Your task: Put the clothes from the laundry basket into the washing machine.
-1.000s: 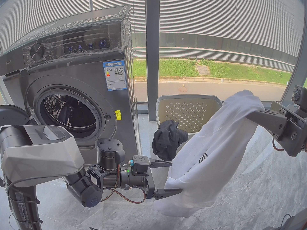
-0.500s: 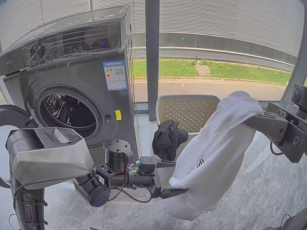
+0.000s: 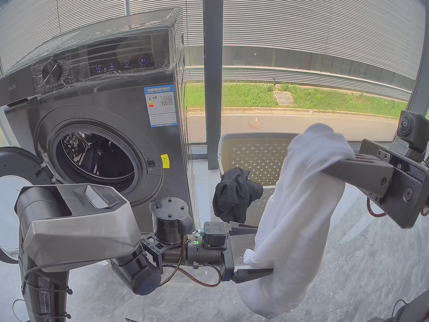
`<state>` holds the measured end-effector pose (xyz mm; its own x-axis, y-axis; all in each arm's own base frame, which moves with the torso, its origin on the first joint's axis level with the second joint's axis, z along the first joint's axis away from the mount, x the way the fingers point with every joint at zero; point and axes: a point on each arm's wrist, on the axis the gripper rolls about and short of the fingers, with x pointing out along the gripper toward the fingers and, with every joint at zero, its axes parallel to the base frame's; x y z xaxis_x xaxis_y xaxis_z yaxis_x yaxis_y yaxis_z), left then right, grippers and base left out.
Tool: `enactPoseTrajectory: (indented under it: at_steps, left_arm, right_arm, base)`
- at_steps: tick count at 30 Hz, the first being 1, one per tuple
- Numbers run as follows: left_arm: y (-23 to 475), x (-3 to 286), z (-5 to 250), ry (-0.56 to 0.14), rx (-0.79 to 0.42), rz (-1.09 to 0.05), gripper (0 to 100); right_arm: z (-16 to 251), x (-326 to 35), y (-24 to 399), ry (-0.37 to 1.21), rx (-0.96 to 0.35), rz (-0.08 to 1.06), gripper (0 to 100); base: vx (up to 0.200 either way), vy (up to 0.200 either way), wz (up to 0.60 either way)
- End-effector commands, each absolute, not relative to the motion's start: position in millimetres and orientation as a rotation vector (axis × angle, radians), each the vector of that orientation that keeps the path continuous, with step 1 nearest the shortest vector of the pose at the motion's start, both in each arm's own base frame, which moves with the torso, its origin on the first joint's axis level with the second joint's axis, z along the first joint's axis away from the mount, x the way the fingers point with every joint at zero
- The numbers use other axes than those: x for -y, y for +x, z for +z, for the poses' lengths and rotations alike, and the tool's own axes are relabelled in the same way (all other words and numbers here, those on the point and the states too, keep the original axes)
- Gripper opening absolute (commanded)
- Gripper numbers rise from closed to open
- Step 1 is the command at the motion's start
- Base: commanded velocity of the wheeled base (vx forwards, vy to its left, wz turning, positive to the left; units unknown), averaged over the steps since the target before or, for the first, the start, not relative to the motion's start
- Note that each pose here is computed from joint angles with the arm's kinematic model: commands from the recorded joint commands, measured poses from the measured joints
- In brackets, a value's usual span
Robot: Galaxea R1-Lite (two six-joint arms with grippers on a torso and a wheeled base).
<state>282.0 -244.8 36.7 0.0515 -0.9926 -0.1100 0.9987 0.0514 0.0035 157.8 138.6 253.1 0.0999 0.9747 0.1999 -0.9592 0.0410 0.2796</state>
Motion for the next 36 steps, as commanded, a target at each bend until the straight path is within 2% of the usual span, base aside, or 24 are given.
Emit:
enactPoseTrajectory:
  at_steps: [1,5,15,26,28,31,36]
  left_arm:
    - [261,241,47,0.051,-0.105,-1.556,100]
    - [249,235,50,0.031,-0.107,-1.564,100]
    - [241,235,60,0.022,-0.094,-1.580,100]
    - [242,231,51,0.017,-0.134,-1.567,100]
    - [240,224,41,0.013,-0.184,-1.554,100]
    - [243,222,31,0.012,-0.215,-1.538,100]
    - [250,227,30,0.013,-0.194,-1.532,100]
  right_arm:
    - [248,-149,168,0.387,-0.085,1.484,0]
    - [242,-154,177,0.388,-0.111,1.473,0]
    - [257,-168,194,0.385,-0.058,1.484,0]
    - [272,-180,200,0.392,-0.002,1.497,0]
    - [285,-181,204,0.409,0.041,1.477,0]
    - [288,-181,203,0.439,0.033,1.475,0]
    - [288,-181,201,0.444,0.028,1.481,0]
  base:
    - [0.000,0.000,0.00]
    - [0.000,0.000,0.00]
    - [0.000,0.000,0.00]
    - [0.000,0.000,0.00]
    - [0.000,0.000,0.00]
    - [0.000,0.000,0.00]
    - [0.000,0.000,0.00]
